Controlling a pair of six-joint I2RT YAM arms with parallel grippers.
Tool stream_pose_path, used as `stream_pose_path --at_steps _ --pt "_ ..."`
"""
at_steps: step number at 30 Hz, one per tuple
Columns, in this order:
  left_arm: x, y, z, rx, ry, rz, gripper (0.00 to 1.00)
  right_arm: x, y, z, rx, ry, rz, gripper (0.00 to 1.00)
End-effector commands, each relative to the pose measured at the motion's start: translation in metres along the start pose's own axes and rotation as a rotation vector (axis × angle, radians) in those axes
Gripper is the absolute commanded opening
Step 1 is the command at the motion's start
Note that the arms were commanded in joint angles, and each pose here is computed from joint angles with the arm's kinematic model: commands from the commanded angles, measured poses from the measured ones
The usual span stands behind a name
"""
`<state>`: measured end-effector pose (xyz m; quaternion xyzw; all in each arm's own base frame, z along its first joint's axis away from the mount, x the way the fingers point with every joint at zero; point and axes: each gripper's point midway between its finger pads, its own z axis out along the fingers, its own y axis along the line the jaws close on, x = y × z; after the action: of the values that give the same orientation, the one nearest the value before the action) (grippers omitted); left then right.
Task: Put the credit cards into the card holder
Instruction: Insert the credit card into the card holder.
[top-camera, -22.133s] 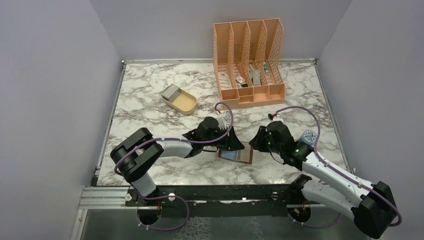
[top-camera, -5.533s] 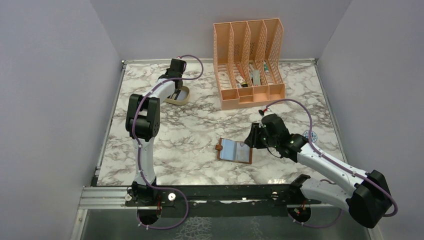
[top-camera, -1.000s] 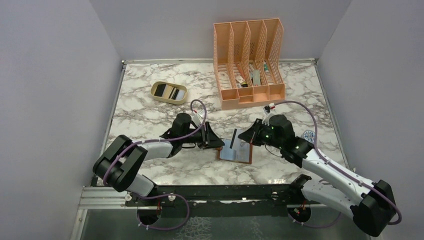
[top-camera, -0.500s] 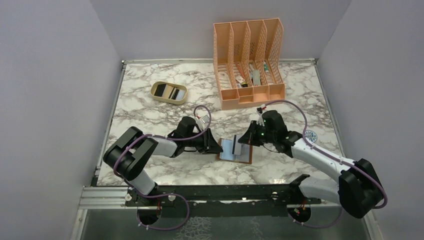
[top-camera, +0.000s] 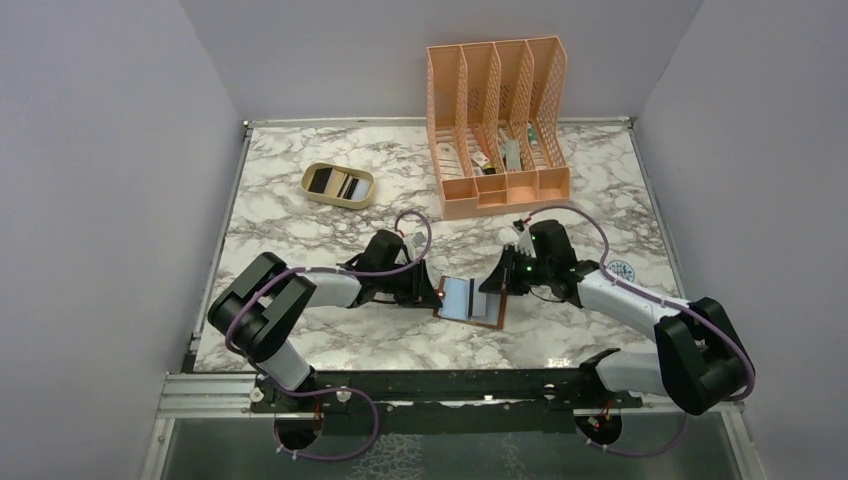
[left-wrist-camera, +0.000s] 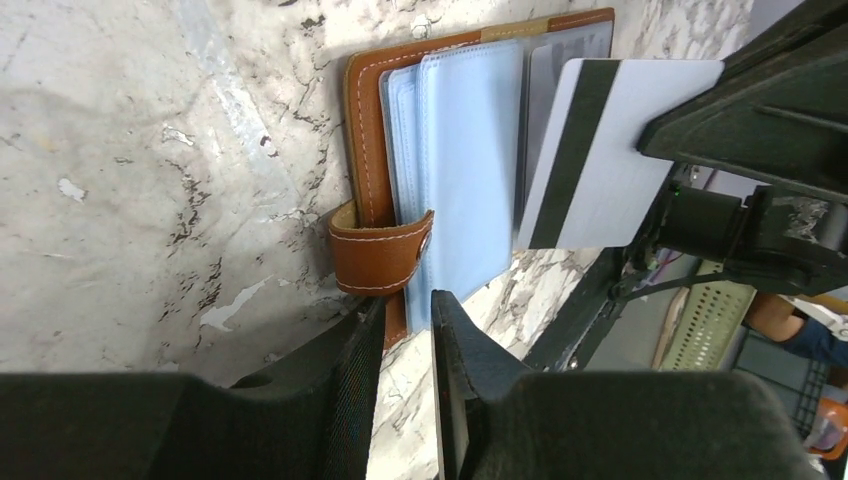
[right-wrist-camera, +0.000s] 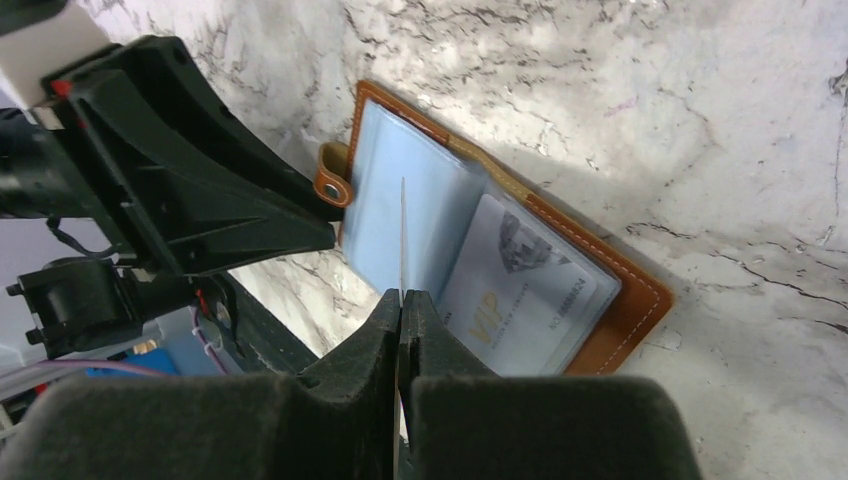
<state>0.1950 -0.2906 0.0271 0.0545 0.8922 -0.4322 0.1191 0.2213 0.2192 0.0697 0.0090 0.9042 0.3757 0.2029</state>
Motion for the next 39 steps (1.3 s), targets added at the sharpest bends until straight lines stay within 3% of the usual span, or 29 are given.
stream_pose_path --at_steps 1,39 --pt "0.007 0.026 -0.003 -0.133 0.007 0.031 0.27 0.009 -0.003 0.006 -0.049 0.036 0.0 0.01" --pt "0.036 0.052 -0.001 -0.269 0.053 0.032 0.22 0.027 -0.038 0.011 -0.023 0.119 0.113 0.01"
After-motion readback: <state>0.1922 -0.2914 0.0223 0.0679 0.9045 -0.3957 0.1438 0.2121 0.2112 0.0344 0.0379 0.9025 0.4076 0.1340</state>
